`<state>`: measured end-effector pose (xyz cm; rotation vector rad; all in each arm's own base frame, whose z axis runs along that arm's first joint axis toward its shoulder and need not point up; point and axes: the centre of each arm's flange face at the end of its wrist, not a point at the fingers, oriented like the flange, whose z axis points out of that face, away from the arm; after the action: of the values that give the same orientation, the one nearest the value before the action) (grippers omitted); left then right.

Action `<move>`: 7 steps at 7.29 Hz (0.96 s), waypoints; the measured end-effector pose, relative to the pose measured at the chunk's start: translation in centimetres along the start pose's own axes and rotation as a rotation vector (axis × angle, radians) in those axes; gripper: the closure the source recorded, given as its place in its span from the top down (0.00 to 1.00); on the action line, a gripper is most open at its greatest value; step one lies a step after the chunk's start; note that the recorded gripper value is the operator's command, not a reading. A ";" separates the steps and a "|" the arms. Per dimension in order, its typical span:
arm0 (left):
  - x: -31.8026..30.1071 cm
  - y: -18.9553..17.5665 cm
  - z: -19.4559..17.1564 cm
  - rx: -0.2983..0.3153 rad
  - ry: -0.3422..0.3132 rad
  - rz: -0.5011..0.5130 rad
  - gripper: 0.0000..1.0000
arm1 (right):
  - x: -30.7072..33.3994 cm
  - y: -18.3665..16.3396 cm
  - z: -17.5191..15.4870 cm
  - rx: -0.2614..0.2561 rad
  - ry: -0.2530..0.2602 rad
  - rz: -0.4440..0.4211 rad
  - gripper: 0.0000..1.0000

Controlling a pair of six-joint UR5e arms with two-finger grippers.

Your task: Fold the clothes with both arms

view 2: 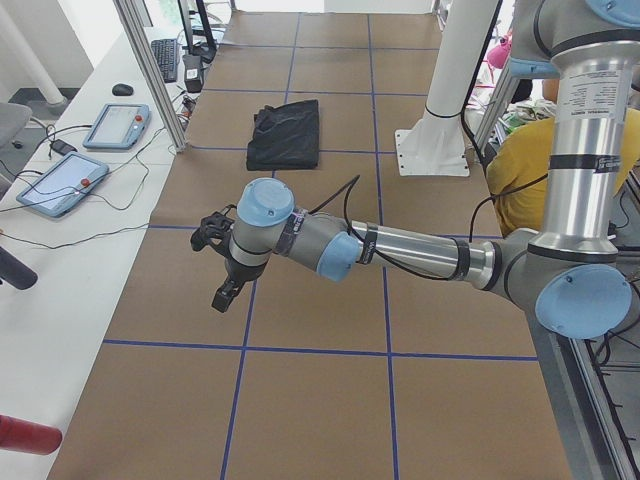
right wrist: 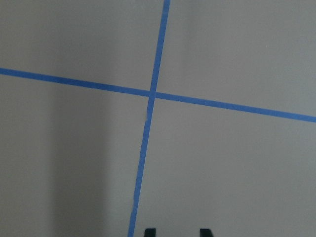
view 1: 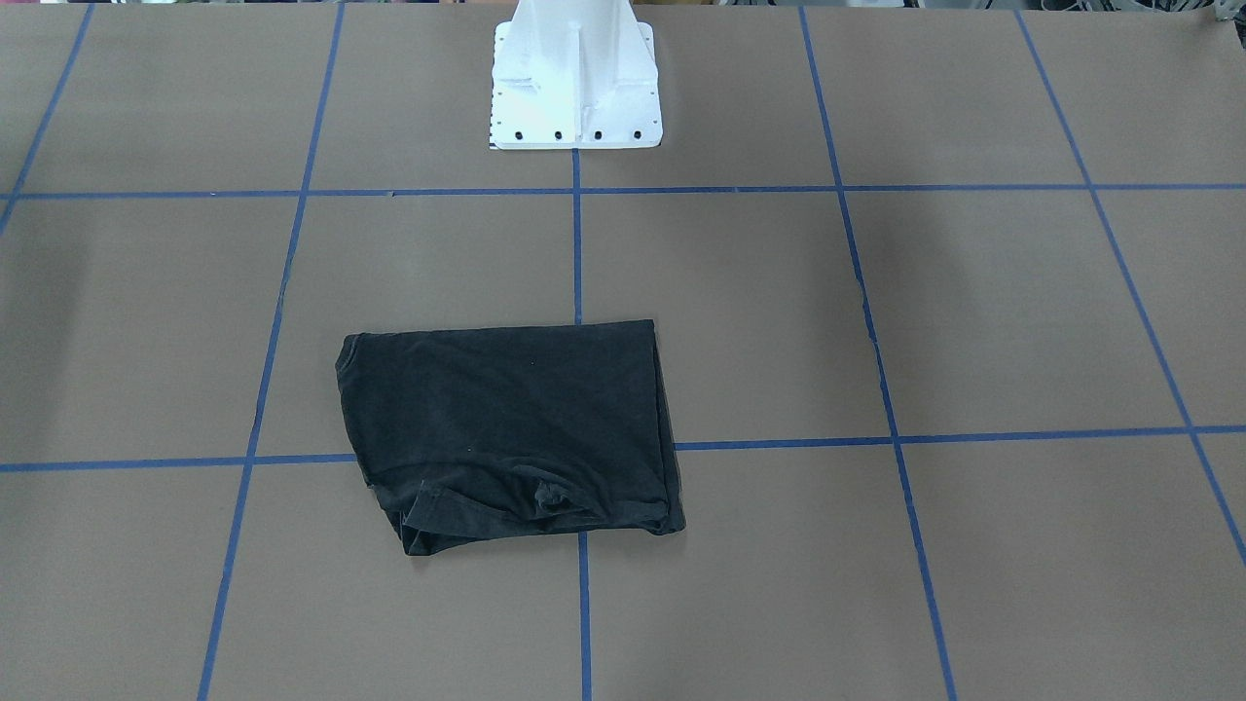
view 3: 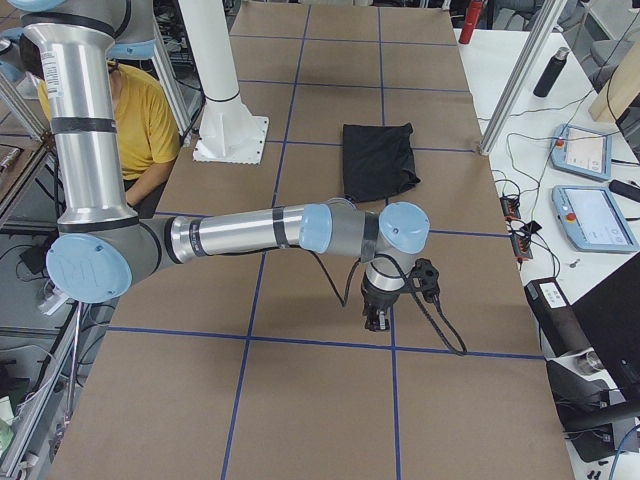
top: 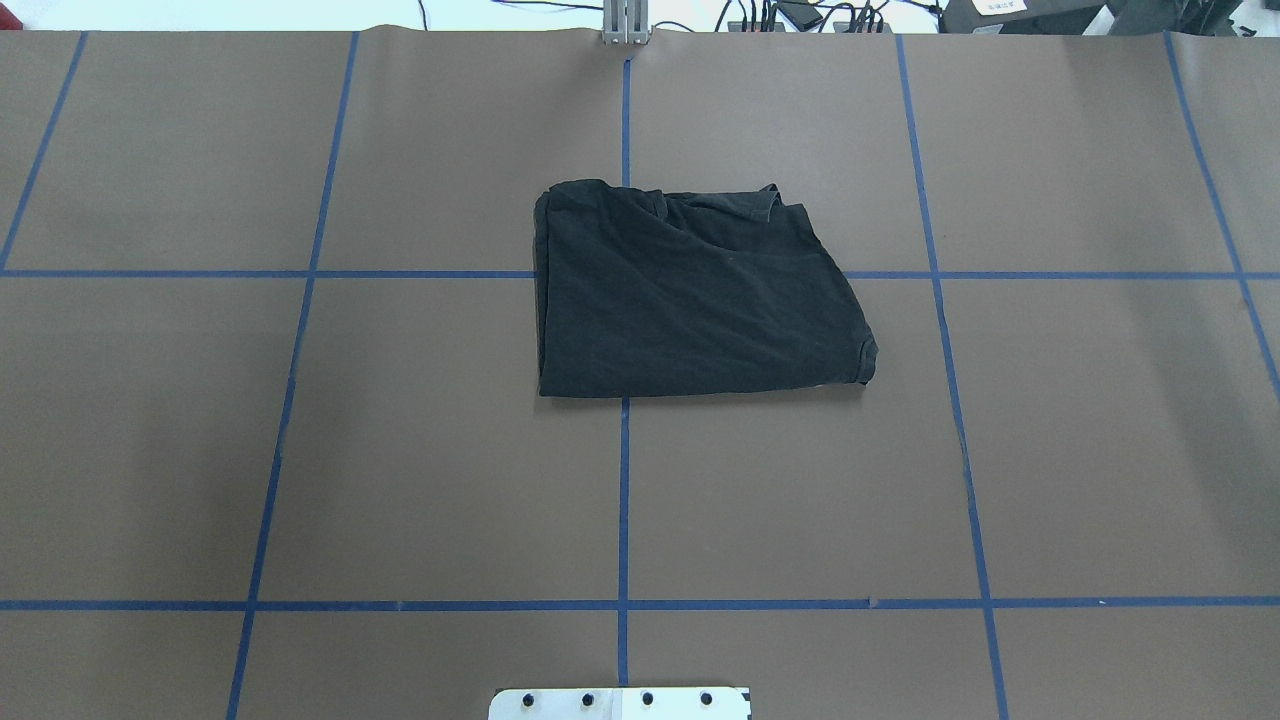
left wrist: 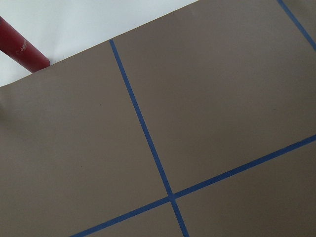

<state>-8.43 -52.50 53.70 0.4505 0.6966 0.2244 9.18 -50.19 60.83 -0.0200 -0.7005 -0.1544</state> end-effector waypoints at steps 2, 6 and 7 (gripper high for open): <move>0.2 -0.1 0.1 -0.045 0.043 -0.059 1.00 | 0.2 1.4 0.6 -0.008 -0.021 0.023 1.00; -0.3 3.7 1.7 -0.078 0.088 -0.145 1.00 | 0.0 1.5 1.2 -0.011 -0.022 0.008 1.00; -0.4 4.3 1.9 -0.076 0.091 -0.145 1.00 | -0.1 1.4 1.2 0.005 -0.021 -0.007 1.00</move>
<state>-7.65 -49.50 57.20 0.3166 0.8038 0.1344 8.49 -48.69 61.72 -0.0147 -0.7219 -0.1591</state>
